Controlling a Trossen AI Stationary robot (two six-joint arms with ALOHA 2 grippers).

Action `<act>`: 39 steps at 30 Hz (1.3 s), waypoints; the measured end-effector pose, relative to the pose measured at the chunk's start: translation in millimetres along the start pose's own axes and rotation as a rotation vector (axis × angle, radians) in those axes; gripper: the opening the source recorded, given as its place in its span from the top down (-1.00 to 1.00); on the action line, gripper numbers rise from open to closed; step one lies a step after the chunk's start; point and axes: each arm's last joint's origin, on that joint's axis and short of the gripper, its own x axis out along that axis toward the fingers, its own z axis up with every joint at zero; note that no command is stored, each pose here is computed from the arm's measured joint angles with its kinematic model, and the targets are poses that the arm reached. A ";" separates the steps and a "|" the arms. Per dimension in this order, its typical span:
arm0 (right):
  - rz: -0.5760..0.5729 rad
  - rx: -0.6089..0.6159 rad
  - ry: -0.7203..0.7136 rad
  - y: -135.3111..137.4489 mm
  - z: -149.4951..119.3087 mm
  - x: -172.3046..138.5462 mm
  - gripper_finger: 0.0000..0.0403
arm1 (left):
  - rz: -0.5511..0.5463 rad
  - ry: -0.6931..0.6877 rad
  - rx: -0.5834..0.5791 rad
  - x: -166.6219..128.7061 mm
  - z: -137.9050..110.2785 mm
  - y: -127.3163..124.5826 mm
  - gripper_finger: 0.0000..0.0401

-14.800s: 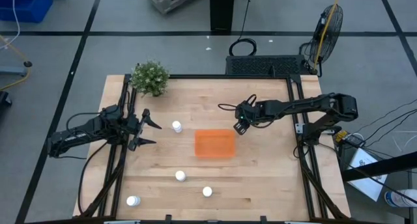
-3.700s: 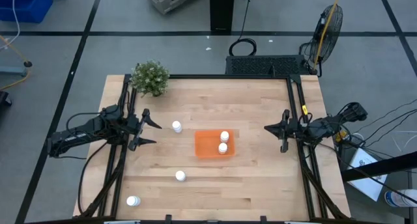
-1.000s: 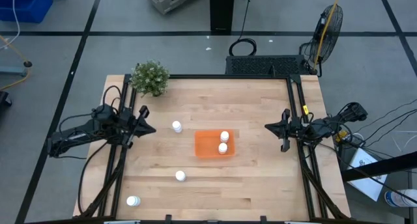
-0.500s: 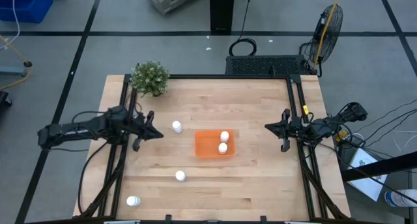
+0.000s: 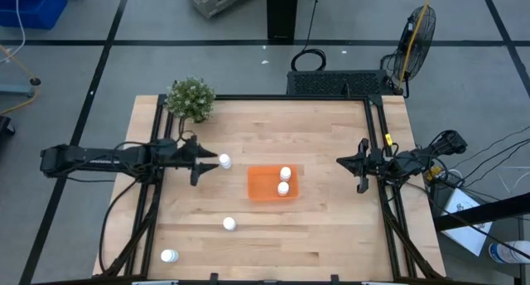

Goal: Pick and place pill bottles into a basket
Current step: Put the white medicine bottle into the orange bin

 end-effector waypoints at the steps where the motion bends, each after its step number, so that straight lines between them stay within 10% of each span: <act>1: 0.000 0.000 0.000 0.0 0.0 0.0 1.00 | 0.021 -0.004 0.001 1.3 0.2 0.6 -0.17; 11: 0.000 0.000 0.000 0.0 0.0 0.0 1.00 | 0.153 0.080 0.029 12.3 -9.0 6.2 -0.72; 39: 0.000 0.000 0.000 0.0 0.0 0.0 1.00 | 0.229 0.183 0.038 50.3 -30.1 13.8 -0.74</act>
